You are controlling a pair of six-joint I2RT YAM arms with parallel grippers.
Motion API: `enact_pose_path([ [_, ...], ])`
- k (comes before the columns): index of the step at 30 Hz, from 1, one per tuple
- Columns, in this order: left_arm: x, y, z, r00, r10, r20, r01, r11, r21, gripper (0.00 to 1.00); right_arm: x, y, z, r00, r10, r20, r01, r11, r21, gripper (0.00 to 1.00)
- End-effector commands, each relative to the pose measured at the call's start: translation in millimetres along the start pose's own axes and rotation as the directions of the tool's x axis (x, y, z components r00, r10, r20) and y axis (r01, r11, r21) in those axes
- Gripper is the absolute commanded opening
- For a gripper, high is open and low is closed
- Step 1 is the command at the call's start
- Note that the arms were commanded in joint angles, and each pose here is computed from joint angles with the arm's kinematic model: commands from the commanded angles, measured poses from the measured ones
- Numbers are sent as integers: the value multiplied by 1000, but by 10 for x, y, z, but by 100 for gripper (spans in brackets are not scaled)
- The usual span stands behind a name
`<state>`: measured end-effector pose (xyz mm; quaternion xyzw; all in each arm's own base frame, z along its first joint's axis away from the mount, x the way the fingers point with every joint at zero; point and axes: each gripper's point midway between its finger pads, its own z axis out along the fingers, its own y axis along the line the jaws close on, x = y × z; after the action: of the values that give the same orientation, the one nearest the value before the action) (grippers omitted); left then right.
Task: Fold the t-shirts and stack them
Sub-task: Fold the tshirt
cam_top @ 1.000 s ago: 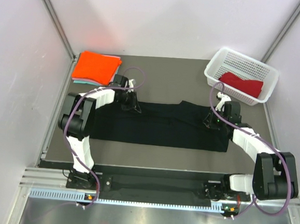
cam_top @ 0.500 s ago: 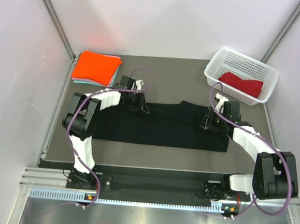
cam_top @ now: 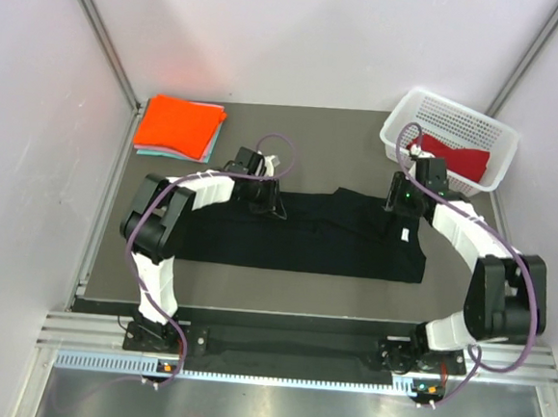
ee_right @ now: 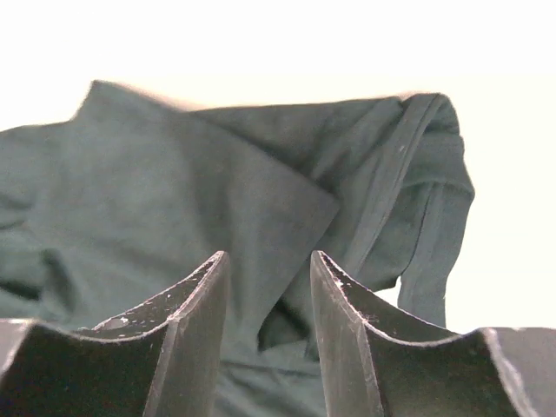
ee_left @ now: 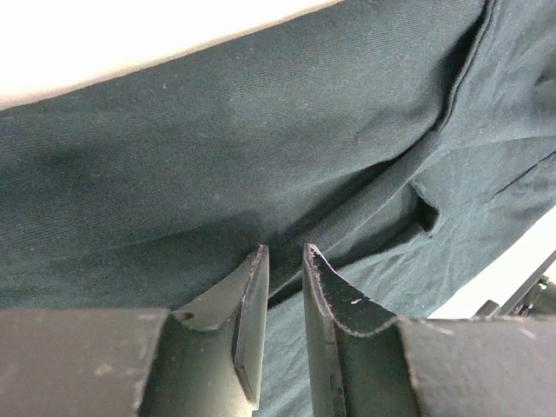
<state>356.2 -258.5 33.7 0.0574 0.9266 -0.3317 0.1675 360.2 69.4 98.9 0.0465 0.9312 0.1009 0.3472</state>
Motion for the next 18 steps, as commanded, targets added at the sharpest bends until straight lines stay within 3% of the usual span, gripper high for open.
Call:
enact_pose_path([
  [1,-54,-16,2,999,38,25,-38,999,-1,27,-255,-81,111,1000,-9,23,8,998,65,43],
  [18,148,-11,145,997,68,-21,-69,997,-37,27,-258,-98,442,997,-33,-63,37,998,57,42],
])
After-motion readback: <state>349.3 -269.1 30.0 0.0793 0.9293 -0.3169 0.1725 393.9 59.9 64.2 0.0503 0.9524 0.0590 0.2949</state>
